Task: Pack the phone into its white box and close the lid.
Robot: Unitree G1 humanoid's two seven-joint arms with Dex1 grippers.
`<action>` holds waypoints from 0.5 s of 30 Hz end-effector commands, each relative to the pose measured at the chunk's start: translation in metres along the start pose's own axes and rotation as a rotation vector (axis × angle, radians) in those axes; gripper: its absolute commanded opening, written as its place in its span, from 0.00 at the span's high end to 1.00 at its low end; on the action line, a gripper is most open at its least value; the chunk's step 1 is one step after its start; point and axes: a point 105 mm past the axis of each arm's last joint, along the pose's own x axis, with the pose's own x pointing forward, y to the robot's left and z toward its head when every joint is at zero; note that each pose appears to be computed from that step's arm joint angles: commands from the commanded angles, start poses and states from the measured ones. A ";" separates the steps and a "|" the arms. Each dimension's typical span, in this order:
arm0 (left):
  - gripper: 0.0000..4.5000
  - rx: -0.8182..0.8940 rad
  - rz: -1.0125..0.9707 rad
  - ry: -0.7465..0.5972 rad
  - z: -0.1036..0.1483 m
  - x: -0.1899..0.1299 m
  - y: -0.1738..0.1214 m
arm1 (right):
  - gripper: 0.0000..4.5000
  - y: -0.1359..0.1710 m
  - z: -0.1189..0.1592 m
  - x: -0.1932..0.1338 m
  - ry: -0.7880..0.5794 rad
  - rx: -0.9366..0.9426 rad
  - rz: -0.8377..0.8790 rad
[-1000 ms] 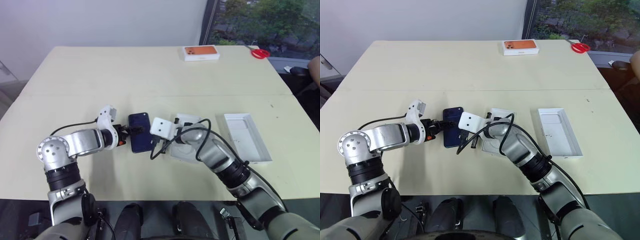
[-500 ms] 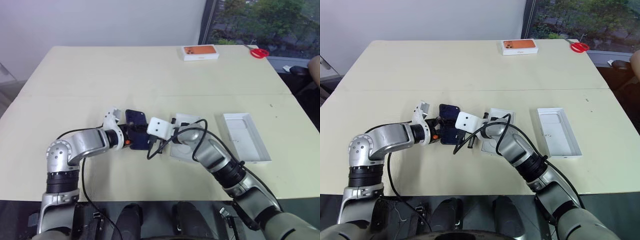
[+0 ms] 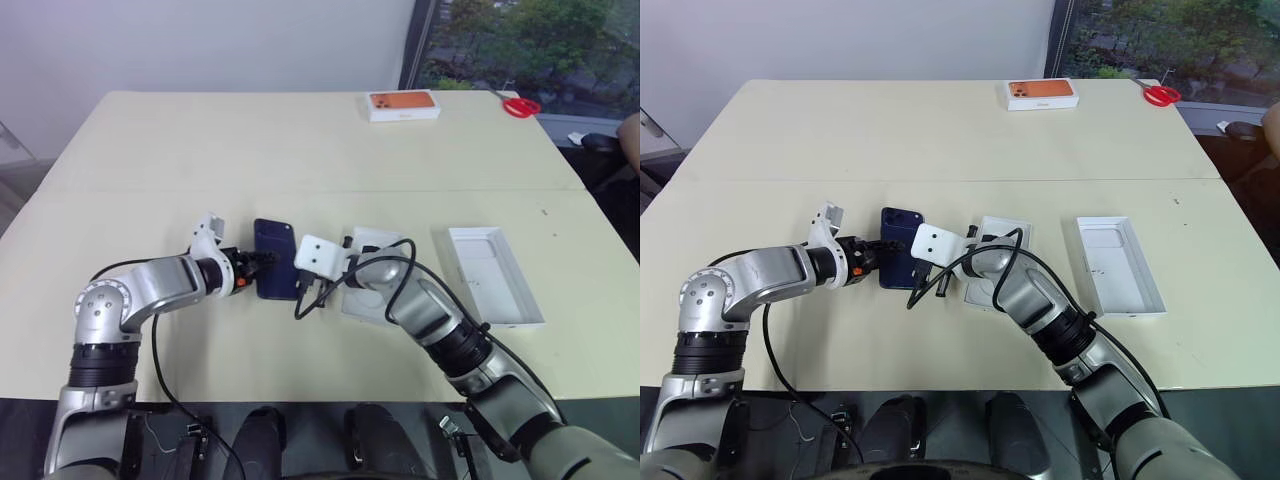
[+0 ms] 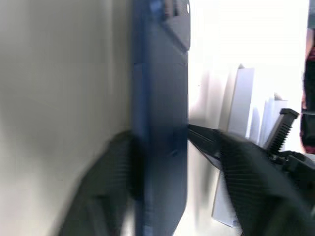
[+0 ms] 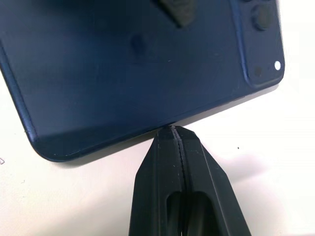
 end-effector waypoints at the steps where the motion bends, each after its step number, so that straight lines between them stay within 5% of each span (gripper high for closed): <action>1: 0.94 -0.004 -0.060 -0.013 0.001 -0.004 -0.008 | 1.00 0.010 -0.004 0.001 0.011 0.007 0.030; 15: 0.97 -0.047 -0.124 -0.050 0.005 -0.007 -0.012 | 1.00 -0.021 0.013 -0.045 -0.038 0.017 -0.081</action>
